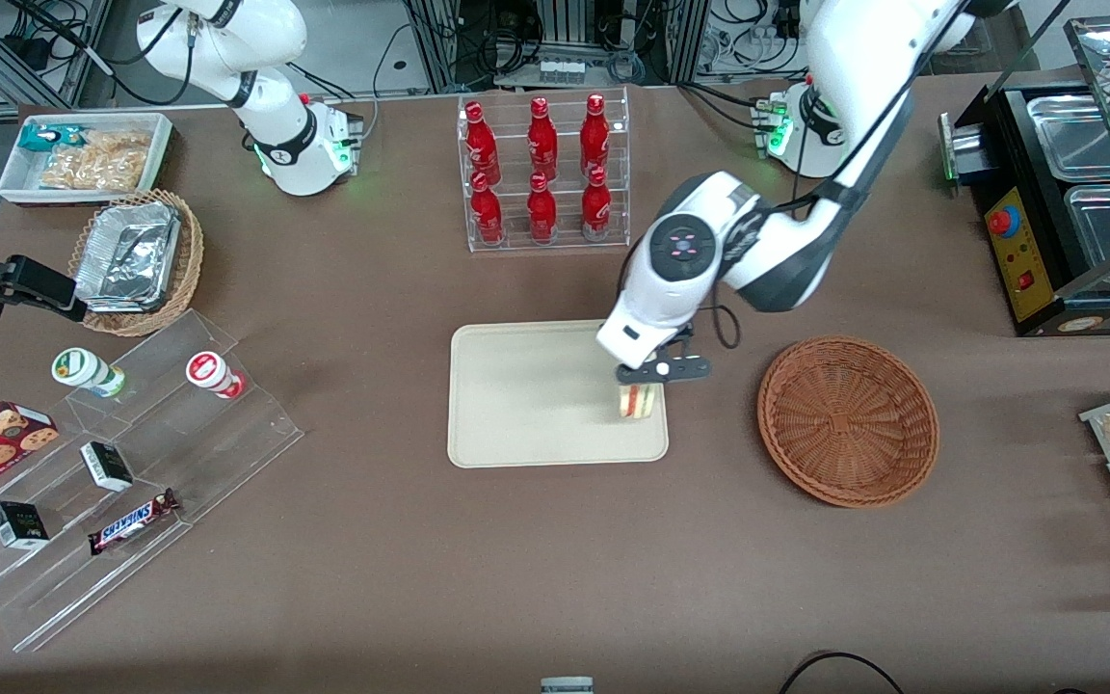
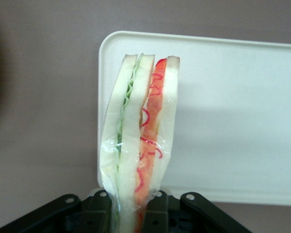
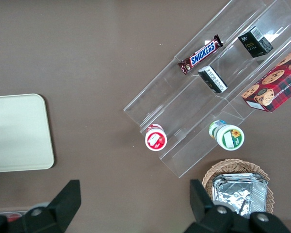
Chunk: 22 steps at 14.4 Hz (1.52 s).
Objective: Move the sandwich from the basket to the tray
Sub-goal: 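Lower the sandwich onto the tray and open the left gripper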
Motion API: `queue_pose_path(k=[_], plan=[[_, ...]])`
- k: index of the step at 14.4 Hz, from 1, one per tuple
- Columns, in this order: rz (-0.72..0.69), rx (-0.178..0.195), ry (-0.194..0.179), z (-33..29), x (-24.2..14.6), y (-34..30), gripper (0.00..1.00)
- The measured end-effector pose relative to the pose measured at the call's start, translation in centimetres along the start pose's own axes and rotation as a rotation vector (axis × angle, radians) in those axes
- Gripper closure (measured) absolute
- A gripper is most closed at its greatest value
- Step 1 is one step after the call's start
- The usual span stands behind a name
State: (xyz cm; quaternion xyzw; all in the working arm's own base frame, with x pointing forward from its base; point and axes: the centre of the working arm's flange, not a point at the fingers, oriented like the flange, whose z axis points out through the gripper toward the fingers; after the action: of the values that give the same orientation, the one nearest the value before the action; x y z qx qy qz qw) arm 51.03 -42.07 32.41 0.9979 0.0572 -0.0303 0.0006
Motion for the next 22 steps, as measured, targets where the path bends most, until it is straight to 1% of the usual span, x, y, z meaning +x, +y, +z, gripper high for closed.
queue_pose_path(k=[2,3,4,8,10,12,13,14,15,16,17,18,20,21,22], plan=[[-0.045,0.034,0.049,2.4,-0.6,3.5,0.81],[-0.060,0.047,0.067,3.7,-1.0,5.0,0.81],[-0.068,0.055,0.076,4.9,-1.5,6.2,0.81],[-0.049,0.052,0.071,6.8,-3.1,9.1,0.81],[-0.041,0.044,0.072,6.9,-3.7,10.2,0.79],[-0.049,0.040,0.069,7.4,-4.3,11.1,0.65],[-0.052,0.040,0.067,7.7,-4.4,11.3,0.65],[-0.054,0.039,0.066,7.8,-4.3,11.4,0.59],[-0.058,0.039,0.068,7.8,-4.1,11.3,0.52],[-0.065,0.041,0.072,7.7,-3.8,11.2,0.41],[-0.077,0.048,0.079,7.7,-3.2,10.8,0.32],[-0.095,0.062,0.089,7.5,-2.2,10.2,0.22],[-0.130,0.074,0.119,6.0,-0.1,8.9,0.02],[-0.150,0.087,0.138,4.5,1.0,8.1,0.00],[-0.173,0.107,0.161,2.5,1.9,7.0,0.00]])
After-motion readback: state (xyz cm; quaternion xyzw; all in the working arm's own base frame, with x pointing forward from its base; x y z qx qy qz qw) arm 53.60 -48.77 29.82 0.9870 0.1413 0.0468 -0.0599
